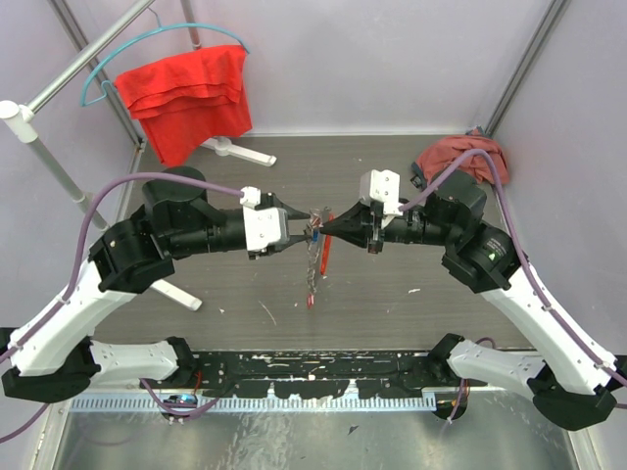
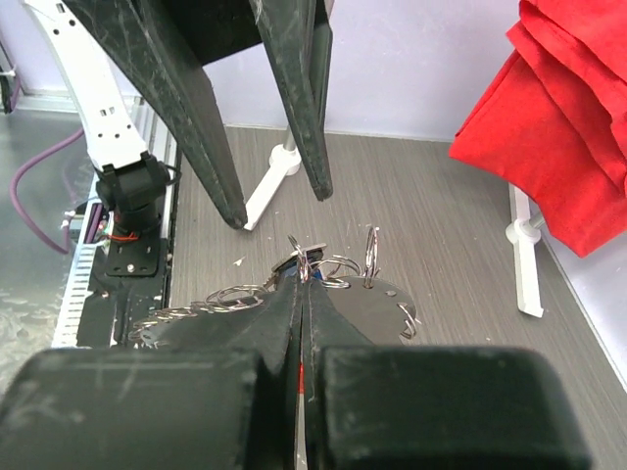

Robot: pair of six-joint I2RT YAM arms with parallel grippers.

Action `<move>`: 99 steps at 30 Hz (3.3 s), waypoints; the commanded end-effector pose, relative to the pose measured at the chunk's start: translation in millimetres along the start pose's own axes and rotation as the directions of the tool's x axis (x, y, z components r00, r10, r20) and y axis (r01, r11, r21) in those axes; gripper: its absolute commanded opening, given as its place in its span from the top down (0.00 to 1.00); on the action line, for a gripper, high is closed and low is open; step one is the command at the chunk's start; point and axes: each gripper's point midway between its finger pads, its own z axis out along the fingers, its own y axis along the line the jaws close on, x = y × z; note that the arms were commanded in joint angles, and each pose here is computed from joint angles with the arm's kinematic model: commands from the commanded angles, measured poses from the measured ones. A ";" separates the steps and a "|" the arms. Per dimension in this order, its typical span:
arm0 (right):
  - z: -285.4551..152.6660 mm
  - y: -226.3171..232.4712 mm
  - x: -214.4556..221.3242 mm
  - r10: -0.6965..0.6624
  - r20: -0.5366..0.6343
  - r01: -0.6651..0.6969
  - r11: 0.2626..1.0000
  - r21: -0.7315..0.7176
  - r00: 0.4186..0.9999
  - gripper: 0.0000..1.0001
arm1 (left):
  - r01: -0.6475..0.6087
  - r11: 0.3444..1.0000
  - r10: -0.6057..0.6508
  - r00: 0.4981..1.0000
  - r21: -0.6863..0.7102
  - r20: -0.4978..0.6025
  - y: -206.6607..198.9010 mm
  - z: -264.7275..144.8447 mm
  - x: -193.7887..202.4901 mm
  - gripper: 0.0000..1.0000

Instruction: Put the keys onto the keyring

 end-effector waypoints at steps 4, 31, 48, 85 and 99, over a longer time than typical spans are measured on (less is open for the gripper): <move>-14.0 -7.6 -56.3 -0.095 0.150 0.085 0.994 0.074 0.984 0.99 | 0.009 1.000 -0.009 0.999 -0.008 0.031 2.0 7.5 -4.2 0.59; -17.9 -3.3 -64.0 -0.100 0.170 0.090 0.994 0.066 0.980 0.99 | -0.005 0.999 0.005 1.000 -0.032 0.014 8.4 12.3 -0.2 0.89; -26.2 0.8 -73.8 -0.123 0.192 0.110 0.991 0.076 0.974 0.99 | -0.010 0.998 0.009 1.000 -0.061 -0.021 14.8 14.5 6.4 1.00; -27.5 -3.3 -79.4 -0.113 0.240 0.088 0.990 0.113 0.964 0.99 | 0.039 0.999 -0.036 0.990 -0.023 0.139 5.0 16.2 -20.6 0.66; -26.0 -0.1 -76.9 -0.107 0.237 0.087 0.992 0.093 0.966 0.99 | 0.045 0.999 -0.041 0.986 -0.019 0.164 5.9 20.6 -24.5 0.73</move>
